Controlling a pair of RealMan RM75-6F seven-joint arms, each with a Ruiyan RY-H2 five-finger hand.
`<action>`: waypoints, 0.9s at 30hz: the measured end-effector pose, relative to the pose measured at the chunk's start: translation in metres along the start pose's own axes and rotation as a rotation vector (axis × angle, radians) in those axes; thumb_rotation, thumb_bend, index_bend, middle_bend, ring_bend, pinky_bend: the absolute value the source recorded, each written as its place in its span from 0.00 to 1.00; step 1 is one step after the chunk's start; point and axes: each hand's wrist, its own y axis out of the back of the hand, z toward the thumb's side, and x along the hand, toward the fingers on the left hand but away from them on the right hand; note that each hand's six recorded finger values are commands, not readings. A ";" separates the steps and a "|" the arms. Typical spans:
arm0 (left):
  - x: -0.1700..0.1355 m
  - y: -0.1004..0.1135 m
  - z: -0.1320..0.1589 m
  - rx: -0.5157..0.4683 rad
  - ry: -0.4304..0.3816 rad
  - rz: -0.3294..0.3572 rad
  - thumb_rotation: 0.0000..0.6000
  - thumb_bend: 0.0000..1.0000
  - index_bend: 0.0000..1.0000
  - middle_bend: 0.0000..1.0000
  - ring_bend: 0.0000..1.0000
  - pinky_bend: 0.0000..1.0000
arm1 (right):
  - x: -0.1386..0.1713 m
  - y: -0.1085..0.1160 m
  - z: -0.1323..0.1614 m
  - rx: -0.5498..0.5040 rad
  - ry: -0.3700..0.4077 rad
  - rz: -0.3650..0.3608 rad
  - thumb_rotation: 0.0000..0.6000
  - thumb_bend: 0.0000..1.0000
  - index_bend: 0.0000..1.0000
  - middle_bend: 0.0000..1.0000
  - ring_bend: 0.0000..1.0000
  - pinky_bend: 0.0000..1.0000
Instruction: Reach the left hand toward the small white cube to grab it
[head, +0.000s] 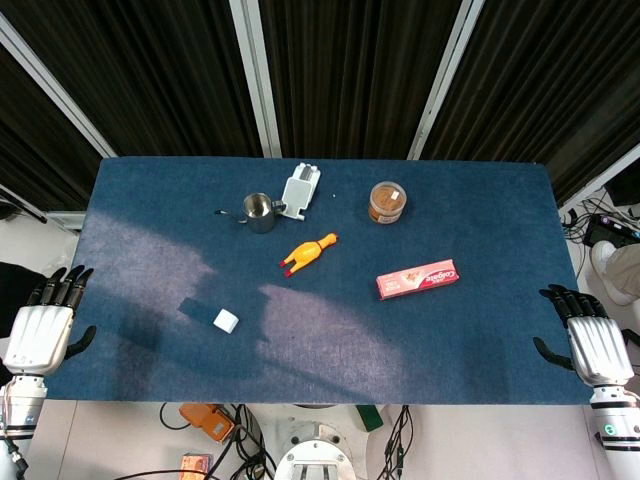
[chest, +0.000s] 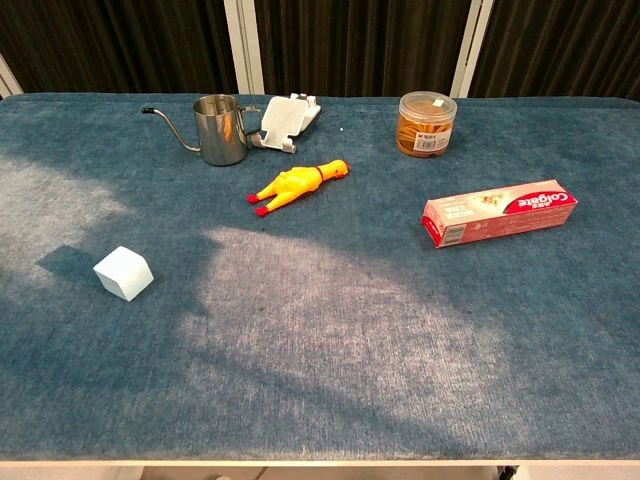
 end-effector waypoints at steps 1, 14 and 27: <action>0.000 0.000 0.000 0.000 0.000 0.000 1.00 0.25 0.08 0.07 0.06 0.20 | 0.000 0.000 0.000 0.000 0.000 0.000 1.00 0.39 0.26 0.22 0.24 0.21; 0.000 -0.002 0.001 -0.002 -0.007 -0.004 1.00 0.25 0.08 0.07 0.06 0.20 | 0.000 0.000 0.000 0.000 -0.001 0.001 1.00 0.39 0.27 0.22 0.24 0.21; -0.001 -0.036 0.052 -0.098 -0.139 -0.131 1.00 0.25 0.08 0.07 0.06 0.23 | -0.001 -0.002 0.001 -0.003 -0.001 0.011 1.00 0.39 0.27 0.22 0.24 0.21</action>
